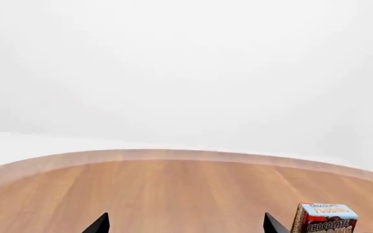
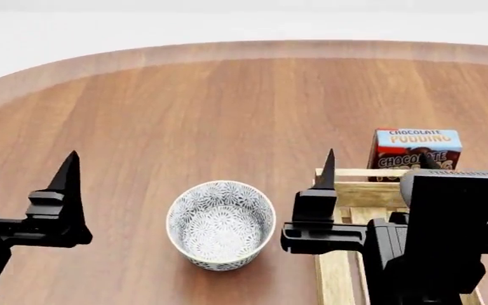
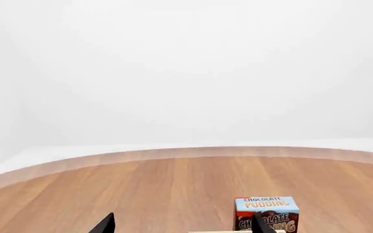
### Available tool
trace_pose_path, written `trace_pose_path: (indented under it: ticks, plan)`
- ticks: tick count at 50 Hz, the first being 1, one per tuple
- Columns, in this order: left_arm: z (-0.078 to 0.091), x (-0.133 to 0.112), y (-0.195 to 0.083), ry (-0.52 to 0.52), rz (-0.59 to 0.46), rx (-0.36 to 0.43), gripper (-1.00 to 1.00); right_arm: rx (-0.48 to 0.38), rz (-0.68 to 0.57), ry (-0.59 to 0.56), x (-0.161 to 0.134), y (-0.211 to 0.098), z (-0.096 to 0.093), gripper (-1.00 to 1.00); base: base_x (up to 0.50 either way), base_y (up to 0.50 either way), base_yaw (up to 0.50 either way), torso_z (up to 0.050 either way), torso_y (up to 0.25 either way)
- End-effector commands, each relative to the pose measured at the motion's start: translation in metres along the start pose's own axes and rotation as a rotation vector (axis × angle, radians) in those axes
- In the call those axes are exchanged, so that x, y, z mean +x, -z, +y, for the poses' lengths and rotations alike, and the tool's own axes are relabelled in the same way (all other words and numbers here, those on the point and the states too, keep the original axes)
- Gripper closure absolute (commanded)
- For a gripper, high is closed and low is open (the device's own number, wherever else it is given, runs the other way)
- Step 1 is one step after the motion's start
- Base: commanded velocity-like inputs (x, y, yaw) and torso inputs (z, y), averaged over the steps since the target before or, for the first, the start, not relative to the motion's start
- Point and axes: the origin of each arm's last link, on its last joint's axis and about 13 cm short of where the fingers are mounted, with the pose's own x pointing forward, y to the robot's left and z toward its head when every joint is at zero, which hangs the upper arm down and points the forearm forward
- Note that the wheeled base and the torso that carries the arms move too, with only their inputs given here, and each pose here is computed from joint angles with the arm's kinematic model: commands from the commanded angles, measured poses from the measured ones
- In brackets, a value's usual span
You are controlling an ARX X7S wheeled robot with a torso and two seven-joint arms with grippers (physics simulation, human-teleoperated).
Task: Pick up the bowl on the left and put it in the tray.
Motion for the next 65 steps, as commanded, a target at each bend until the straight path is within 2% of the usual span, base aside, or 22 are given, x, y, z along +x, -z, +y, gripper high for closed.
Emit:
trace_pose_path:
  ticks: [1,26,31,33,36,38,41,55,65]
  plan:
    - [-0.002,0.000,-0.017,0.047,-0.035,-0.008,-1.00,-0.014,-0.017,-0.007,-0.003,-0.016,-0.002,-1.00,0.00,0.00,0.00,0.050,0.000]
    - [-0.003,0.000,-0.017,0.043,-0.026,-0.033,-1.00,-0.016,-0.004,0.016,-0.001,-0.011,-0.007,-1.00,0.00,0.00,0.00,0.050,0.000]
    - [-0.002,0.002,-0.014,0.023,-0.001,-0.064,-1.00,-0.017,-0.003,0.012,-0.001,-0.011,-0.007,-1.00,0.00,0.00,0.00,0.050,0.000]
    - [-0.001,0.003,-0.013,0.001,0.031,-0.036,-1.00,-0.021,-0.003,0.010,-0.001,-0.010,-0.007,-1.00,0.00,0.00,0.00,0.050,0.000]
    - [-0.001,0.003,-0.012,0.013,0.010,-0.041,-1.00,-0.024,-0.004,0.008,-0.002,-0.010,-0.006,-1.00,0.00,0.00,0.00,0.000,0.000]
    - [0.000,0.002,-0.013,0.029,-0.027,-0.076,-1.00,-0.023,-0.003,0.006,-0.002,-0.009,-0.006,-1.00,0.00,0.00,0.00,0.000,0.000]
    - [0.001,0.002,-0.012,0.036,-0.018,-0.071,-1.00,-0.023,-0.006,0.006,-0.002,-0.010,-0.007,-1.00,0.00,0.00,0.00,0.000,0.000]
    - [0.004,0.004,-0.013,-0.002,-0.024,-0.072,-1.00,-0.020,-0.010,0.004,-0.006,-0.006,-0.008,-1.00,0.00,0.00,0.00,0.000,-0.250]
    - [0.004,0.003,-0.014,0.007,-0.034,-0.065,-1.00,-0.017,-0.011,0.005,-0.007,-0.004,-0.010,-1.00,0.00,0.00,0.00,0.000,-0.250]
